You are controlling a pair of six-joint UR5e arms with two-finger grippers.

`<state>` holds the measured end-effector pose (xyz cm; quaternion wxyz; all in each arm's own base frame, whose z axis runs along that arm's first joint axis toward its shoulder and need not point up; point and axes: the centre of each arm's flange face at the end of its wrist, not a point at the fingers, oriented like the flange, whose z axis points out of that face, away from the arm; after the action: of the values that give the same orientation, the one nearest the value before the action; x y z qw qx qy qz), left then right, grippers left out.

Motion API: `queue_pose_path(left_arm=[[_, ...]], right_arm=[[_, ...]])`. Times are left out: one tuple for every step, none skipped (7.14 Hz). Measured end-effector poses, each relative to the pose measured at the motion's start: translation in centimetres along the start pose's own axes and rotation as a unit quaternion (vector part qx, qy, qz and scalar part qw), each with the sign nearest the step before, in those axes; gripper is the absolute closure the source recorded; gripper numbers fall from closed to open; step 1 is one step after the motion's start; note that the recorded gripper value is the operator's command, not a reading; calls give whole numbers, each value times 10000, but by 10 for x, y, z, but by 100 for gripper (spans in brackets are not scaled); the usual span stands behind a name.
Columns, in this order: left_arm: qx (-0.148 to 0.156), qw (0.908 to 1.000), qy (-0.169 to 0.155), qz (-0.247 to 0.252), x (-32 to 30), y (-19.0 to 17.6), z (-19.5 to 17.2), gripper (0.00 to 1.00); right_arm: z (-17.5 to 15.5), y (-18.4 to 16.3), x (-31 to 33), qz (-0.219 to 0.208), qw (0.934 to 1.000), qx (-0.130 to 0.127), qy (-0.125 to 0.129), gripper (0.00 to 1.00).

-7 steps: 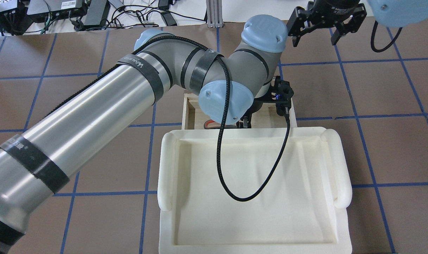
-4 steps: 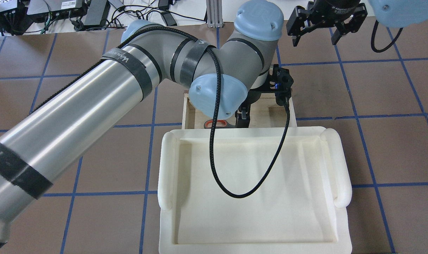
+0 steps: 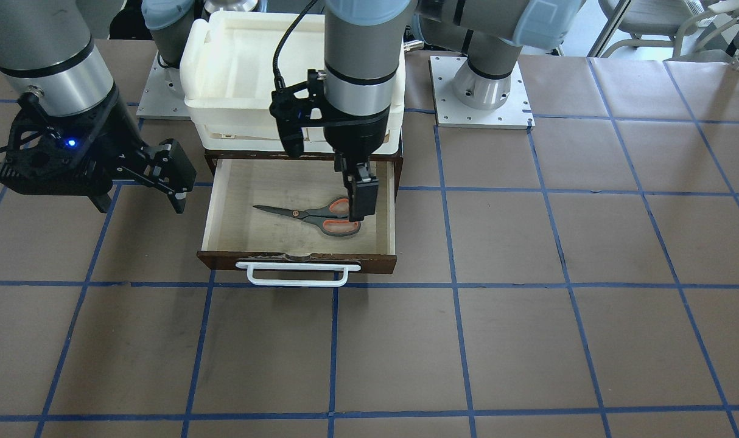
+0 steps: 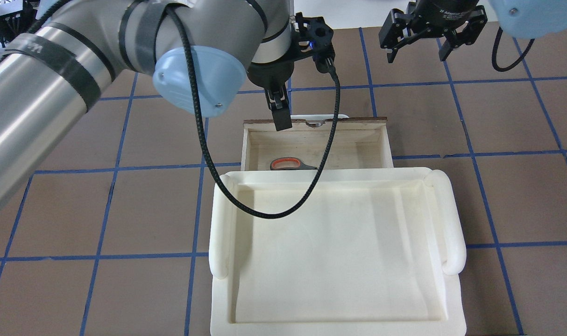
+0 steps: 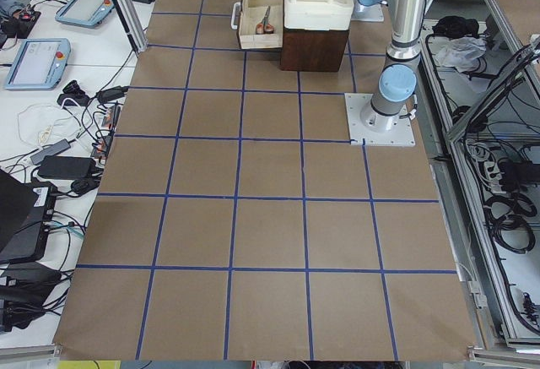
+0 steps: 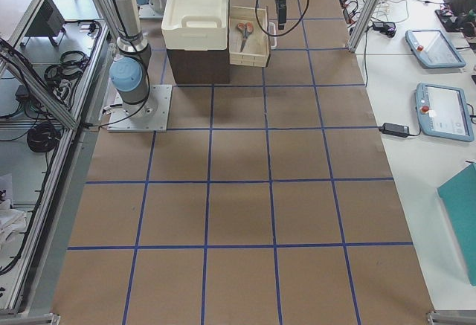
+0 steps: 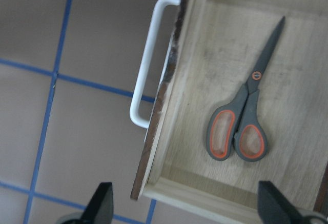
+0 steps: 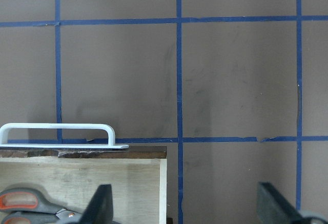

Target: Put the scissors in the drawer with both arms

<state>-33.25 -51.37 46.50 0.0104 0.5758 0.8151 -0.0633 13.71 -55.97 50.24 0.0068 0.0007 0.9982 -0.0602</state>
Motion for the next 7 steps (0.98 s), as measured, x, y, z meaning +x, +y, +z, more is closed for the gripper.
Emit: queue_pose_path(left_arm=[[19, 9939, -146, -1094, -10, 22, -17, 0], [-14, 9735, -300, -2268, -19, 47, -32, 0], [-142, 9515, -404, -3045, -26, 71, -39, 0], [-301, 9247, -477, -3766, -34, 99, -45, 0], [-366, 8923, -532, -4469, -43, 124, -52, 0], [-366, 8591, -573, -5072, -48, 141, -59, 0], [-349, 8332, -580, -5488, -49, 149, -63, 0]], right_arm=[[0, 4, -3, -14, 10000, -64, -9, 0], [0, 10, -11, -64, 9999, -139, -29, 0], [0, 14, -18, -119, 9997, -184, -51, 0], [-1, 16, -22, -154, 9996, -213, -66, 0], [-1, 18, -23, -167, 9996, -229, -66, 0], [-1, 18, -23, -170, 9996, -239, -61, 0], [0, 19, -23, -171, 9995, -267, -62, 0]])
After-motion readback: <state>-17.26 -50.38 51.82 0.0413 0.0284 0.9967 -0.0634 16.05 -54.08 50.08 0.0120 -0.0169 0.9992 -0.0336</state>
